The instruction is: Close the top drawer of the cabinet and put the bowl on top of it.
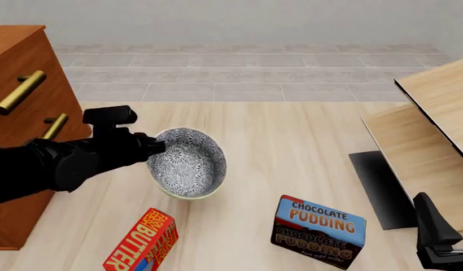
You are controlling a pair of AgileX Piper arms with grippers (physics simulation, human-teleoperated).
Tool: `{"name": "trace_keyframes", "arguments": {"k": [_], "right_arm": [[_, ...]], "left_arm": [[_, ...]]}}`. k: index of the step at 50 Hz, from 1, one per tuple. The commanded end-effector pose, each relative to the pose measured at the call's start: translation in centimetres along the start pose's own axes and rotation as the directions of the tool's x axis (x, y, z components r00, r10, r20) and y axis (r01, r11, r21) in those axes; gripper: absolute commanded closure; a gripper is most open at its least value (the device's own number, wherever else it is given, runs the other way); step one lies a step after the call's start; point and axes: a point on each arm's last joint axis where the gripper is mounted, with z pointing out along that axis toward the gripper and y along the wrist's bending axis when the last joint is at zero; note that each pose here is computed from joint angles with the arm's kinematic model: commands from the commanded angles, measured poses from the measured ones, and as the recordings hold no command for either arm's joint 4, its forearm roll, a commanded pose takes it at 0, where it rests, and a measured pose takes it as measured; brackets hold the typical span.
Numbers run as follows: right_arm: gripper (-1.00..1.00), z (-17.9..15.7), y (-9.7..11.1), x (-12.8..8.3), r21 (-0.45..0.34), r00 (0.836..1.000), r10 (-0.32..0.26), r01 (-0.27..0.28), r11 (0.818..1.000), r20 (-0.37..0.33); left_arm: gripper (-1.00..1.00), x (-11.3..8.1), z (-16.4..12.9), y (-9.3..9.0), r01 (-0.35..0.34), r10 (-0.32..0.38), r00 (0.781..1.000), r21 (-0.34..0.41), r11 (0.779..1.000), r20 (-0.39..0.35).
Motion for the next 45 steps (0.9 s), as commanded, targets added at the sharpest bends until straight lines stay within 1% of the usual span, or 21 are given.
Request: {"name": "trace_keyframes", "arguments": {"k": [1,12,13,17,23,25,29,32,37,44,45], "right_arm": [[-1.0,0.0,0.0,0.0,0.0,1.0,0.0,0.0,1.0,0.001],[-1.0,0.0,0.0,0.0,0.0,1.0,0.0,0.0,1.0,0.001],[-1.0,0.0,0.0,0.0,0.0,1.0,0.0,0.0,1.0,0.0],[-1.0,0.0,0.0,0.0,0.0,1.0,0.0,0.0,1.0,0.0],[-1.0,0.0,0.0,0.0,0.0,1.0,0.0,0.0,1.0,0.0],[-1.0,0.0,0.0,0.0,0.0,1.0,0.0,0.0,1.0,0.001],[-1.0,0.0,0.0,0.0,0.0,1.0,0.0,0.0,1.0,0.0],[-1.0,0.0,0.0,0.0,0.0,1.0,0.0,0.0,1.0,0.001],[-1.0,0.0,0.0,0.0,0.0,1.0,0.0,0.0,1.0,0.0],[-1.0,0.0,0.0,0.0,0.0,1.0,0.0,0.0,1.0,0.001],[-1.0,0.0,0.0,0.0,0.0,1.0,0.0,0.0,1.0,0.0]], "left_arm": [[1.0,-1.6,-3.0,-0.4,0.021,-0.022,0.999,0.013,1.0,0.044],[1.0,-2.8,-5.5,-0.5,0.038,-0.039,0.997,0.013,0.999,0.073],[1.0,-3.1,-6.1,-0.6,0.047,-0.048,0.996,0.015,0.999,0.078],[1.0,-3.1,-6.9,-0.9,0.054,-0.055,0.996,0.025,0.998,0.072],[1.0,-3.9,-8.8,-0.8,0.059,-0.061,0.993,0.023,0.998,0.096],[1.0,-3.9,-9.0,-0.8,0.066,-0.068,0.993,0.024,0.998,0.098],[1.0,-4.3,-10.3,-1.2,0.072,-0.075,0.992,0.036,0.997,0.1],[1.0,-4.8,-11.4,-1.1,0.08,-0.084,0.99,0.033,0.996,0.116],[1.0,-5.1,-12.6,-1.2,0.086,-0.09,0.988,0.035,0.996,0.126],[1.0,-5.7,-14.3,-1.2,0.106,-0.111,0.984,0.039,0.994,0.141],[1.0,-5.8,-14.8,-1.2,0.12,-0.125,0.981,0.041,0.992,0.145]]}}
